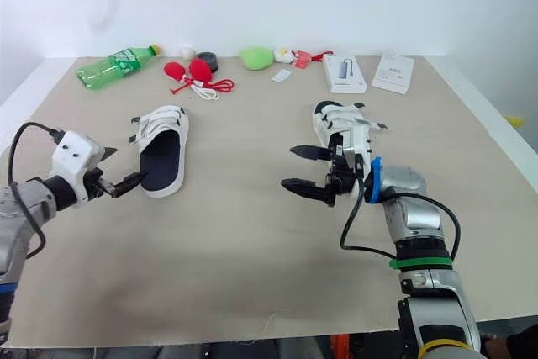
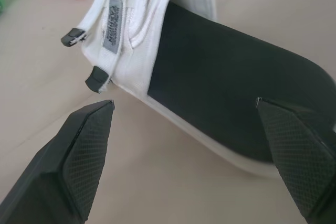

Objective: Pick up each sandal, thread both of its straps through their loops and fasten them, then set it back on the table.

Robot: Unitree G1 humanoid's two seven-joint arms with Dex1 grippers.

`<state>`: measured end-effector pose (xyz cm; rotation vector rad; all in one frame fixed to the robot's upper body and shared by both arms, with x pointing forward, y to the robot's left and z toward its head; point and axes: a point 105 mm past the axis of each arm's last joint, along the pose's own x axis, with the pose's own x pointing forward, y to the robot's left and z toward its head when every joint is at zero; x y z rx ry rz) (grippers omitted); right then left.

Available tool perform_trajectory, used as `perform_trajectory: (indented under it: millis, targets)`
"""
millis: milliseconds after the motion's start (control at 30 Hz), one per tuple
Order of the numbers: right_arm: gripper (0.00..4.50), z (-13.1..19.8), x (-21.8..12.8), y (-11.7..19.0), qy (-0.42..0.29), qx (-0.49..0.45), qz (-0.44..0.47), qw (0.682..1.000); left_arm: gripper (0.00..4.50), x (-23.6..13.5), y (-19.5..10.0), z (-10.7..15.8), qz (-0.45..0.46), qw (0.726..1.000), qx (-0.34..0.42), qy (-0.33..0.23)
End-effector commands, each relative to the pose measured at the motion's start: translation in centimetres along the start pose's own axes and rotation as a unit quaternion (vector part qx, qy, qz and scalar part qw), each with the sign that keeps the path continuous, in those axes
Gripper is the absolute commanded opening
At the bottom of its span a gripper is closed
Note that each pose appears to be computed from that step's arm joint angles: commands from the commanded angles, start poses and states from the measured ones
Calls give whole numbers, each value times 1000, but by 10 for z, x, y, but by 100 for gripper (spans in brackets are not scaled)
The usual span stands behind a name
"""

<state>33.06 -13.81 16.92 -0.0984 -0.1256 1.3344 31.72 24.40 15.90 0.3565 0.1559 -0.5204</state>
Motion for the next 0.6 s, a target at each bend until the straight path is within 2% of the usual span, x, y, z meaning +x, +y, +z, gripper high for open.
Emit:
perform_trajectory:
  millis: [33,133,267,400,600]
  targets:
    - [450,10,-10,0,10,-31,9,999,445,-22,-17,38,-87,993,8,-83]
    - [450,12,-24,0,18,-28,15,999,445,-35,-20,42,-128,987,-2,-94]
    - [450,11,-59,-6,52,-16,8,999,445,-49,-10,31,-144,987,19,-67]
    - [450,12,-87,-7,79,-1,-8,997,445,-53,-10,32,-163,984,35,-64]
    - [450,16,-88,-3,74,1,-8,997,445,-49,-11,34,-168,981,73,-67]
